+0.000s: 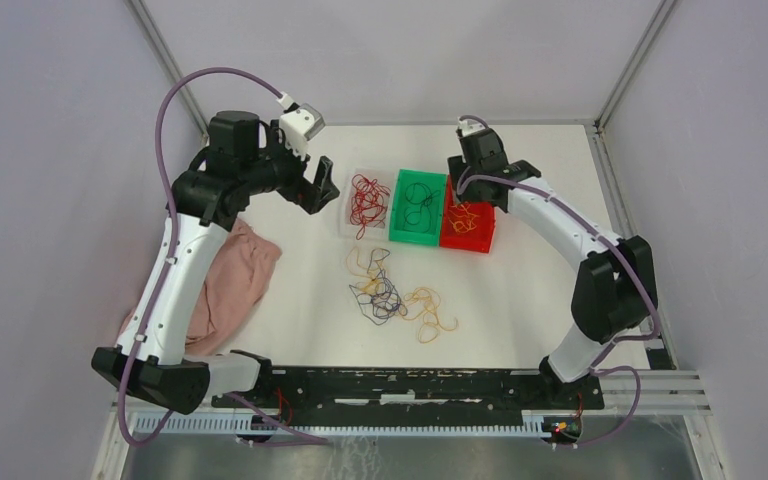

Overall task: Untangle the cables
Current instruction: Place the cable in the bin, then untie the cable.

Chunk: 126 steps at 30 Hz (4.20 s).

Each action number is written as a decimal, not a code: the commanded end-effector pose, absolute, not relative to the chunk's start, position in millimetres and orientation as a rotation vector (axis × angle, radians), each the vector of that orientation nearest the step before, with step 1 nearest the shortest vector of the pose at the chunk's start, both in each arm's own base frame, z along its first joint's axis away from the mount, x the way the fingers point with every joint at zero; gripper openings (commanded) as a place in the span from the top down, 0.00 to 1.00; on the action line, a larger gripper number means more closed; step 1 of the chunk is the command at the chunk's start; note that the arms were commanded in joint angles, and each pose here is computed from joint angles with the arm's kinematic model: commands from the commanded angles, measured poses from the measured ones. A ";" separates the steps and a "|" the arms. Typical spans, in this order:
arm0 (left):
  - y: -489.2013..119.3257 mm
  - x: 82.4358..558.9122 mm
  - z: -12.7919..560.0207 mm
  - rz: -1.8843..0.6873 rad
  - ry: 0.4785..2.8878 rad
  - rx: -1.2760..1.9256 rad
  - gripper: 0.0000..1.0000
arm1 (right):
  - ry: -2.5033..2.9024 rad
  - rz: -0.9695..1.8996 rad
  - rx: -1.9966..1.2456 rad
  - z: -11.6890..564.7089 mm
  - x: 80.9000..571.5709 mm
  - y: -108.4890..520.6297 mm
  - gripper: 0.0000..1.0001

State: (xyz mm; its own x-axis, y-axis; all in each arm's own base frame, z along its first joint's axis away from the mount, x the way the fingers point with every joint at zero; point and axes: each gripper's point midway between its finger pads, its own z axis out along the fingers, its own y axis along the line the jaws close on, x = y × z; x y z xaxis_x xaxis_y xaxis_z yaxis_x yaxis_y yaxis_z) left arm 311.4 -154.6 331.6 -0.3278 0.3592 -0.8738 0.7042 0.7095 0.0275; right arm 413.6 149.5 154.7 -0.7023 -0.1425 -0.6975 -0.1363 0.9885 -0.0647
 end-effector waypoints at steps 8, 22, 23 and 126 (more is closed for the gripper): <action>-160.5 302.3 319.8 -0.506 1.924 0.899 0.01 | 2.297 0.318 -0.422 178.3 284.6 218.5 0.32; -166.8 270.9 289.6 -0.630 1.976 1.008 0.01 | 2.314 0.596 -0.893 90.9 209.6 257.0 0.35; -166.9 269.9 290.5 -0.631 1.971 1.010 0.01 | 2.308 0.582 -0.913 86.4 212.1 257.4 0.35; -241.3 165.2 443.6 -0.795 1.055 1.243 0.97 | 1.590 1.313 -0.754 375.2 201.8 305.1 0.33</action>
State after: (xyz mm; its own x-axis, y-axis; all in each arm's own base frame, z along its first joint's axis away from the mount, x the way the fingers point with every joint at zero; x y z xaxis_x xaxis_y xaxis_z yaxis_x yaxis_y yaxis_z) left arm 175.2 -237.1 411.4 0.3116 0.1548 -0.9375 0.9210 0.1936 0.3380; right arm 189.7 294.4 382.2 -0.4443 0.0927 -0.8911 -0.8597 0.2357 0.4532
